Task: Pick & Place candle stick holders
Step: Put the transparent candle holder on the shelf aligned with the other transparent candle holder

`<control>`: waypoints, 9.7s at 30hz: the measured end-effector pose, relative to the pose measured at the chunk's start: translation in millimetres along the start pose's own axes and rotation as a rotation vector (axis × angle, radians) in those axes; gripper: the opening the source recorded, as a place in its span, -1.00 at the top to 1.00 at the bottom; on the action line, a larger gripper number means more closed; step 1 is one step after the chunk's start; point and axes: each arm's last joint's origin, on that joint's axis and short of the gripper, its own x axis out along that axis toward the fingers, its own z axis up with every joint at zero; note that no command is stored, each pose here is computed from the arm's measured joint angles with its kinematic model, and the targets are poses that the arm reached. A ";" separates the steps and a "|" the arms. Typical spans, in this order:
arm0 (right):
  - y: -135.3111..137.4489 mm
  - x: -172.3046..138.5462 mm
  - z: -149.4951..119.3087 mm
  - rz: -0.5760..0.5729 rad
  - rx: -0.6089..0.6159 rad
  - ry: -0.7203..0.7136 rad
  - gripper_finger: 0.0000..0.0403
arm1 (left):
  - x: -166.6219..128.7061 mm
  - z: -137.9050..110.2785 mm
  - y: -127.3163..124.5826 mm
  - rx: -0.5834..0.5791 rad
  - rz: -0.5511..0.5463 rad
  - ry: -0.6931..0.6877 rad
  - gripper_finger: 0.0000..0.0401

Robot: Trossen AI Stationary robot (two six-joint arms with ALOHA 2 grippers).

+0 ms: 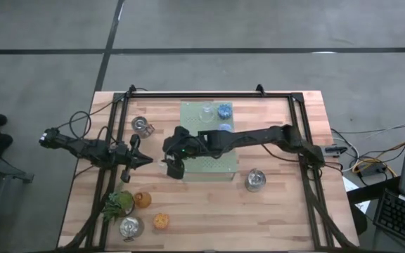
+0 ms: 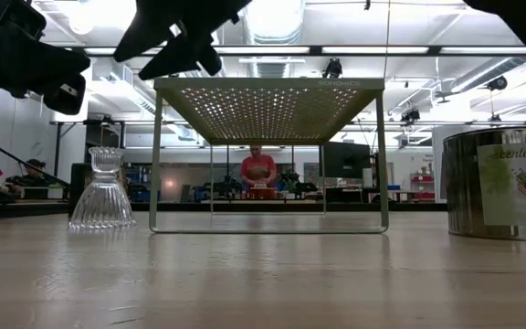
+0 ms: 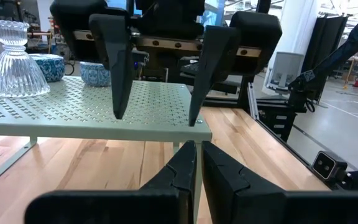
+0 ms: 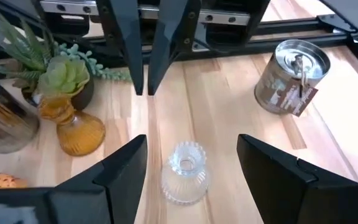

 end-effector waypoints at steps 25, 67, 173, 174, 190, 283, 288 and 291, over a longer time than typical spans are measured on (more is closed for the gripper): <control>89.7 -141.7 -20.8 -0.067 0.129 0.293 0.19 | 0.0 0.1 -0.1 0.000 -0.001 -0.001 0.86; 56.2 -258.2 -195.5 0.150 -0.030 -0.398 0.96 | 0.3 -0.2 -0.1 0.001 0.000 0.003 0.86; -52.5 -276.6 -330.5 0.402 -0.016 -0.603 0.96 | 0.6 -0.3 -0.1 0.001 0.001 0.005 0.86; -52.5 -276.5 -330.5 0.402 -0.016 -0.603 0.96 | 0.6 -0.3 -0.1 0.001 0.001 0.005 0.86; -52.5 -276.5 -330.5 0.401 -0.016 -0.603 0.96 | -2.7 25.5 -1.9 0.077 -0.003 -0.265 0.86; -52.6 -276.6 -330.3 0.402 -0.015 -0.604 0.96 | 58.5 -19.8 -5.3 -0.084 0.371 0.536 0.34; -52.6 -276.6 -330.4 0.402 -0.016 -0.604 0.96 | 58.5 -19.5 -5.3 -0.082 0.370 0.534 0.36; -52.6 -276.6 -330.4 0.401 -0.016 -0.604 0.96 | 58.7 -19.1 -5.4 -0.084 0.369 0.530 0.39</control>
